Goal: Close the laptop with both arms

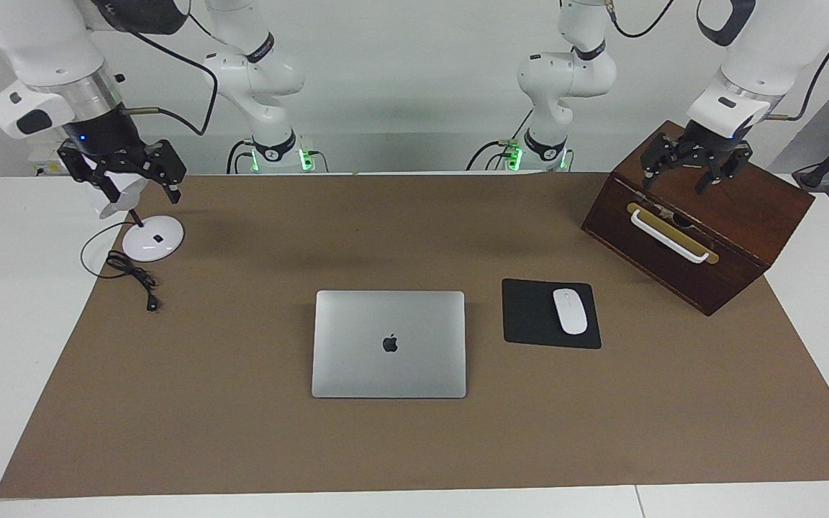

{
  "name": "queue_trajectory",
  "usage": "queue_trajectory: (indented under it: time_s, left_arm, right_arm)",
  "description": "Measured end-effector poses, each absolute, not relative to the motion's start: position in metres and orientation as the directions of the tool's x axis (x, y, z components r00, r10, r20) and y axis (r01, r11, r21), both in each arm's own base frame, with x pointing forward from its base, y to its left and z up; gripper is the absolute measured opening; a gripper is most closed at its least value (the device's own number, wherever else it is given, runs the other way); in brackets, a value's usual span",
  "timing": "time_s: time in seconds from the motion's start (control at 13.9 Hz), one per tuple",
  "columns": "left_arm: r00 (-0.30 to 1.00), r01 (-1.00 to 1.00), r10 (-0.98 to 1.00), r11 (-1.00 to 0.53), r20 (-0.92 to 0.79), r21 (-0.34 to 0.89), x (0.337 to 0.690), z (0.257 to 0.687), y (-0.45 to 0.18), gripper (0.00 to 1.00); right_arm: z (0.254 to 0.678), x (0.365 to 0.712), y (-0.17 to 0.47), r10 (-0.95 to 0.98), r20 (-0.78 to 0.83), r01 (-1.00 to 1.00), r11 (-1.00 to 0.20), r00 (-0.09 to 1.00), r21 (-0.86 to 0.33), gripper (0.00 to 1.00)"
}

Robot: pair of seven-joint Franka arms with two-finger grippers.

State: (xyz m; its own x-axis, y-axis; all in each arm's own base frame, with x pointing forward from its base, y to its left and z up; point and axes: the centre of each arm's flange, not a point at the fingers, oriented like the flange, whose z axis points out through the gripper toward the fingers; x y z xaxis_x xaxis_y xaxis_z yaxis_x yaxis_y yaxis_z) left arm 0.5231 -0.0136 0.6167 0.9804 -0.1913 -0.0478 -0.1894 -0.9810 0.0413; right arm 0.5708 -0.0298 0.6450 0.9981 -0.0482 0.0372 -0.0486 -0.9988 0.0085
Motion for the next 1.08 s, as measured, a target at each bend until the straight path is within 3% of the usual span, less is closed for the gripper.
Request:
queue_trajectory:
  time_s: [0.36,0.65,1.08]
  left_arm:
    - [0.98,-0.187,-0.189,-0.981,-0.057,0.043,0.5221,0.616,-0.0128,1.0]
    - [0.997,-0.053,-0.055,-0.998,-0.053,0.034,0.523,0.6179,-0.0128,1.0]
    - [0.996,-0.074,-0.075,-0.997,-0.037,0.034,0.524,0.623,-0.0133,1.0]
  right_arm:
    - [0.6456,0.571,-0.0313,-0.05,0.039,-0.05,-0.999,0.998,0.015,1.0]
    - [0.6459,0.571,-0.0321,-0.05,0.039,-0.051,-0.998,0.998,0.024,1.0]
    - [0.6428,0.5727,-0.0318,-0.048,0.034,-0.049,-0.998,0.998,0.028,1.0]
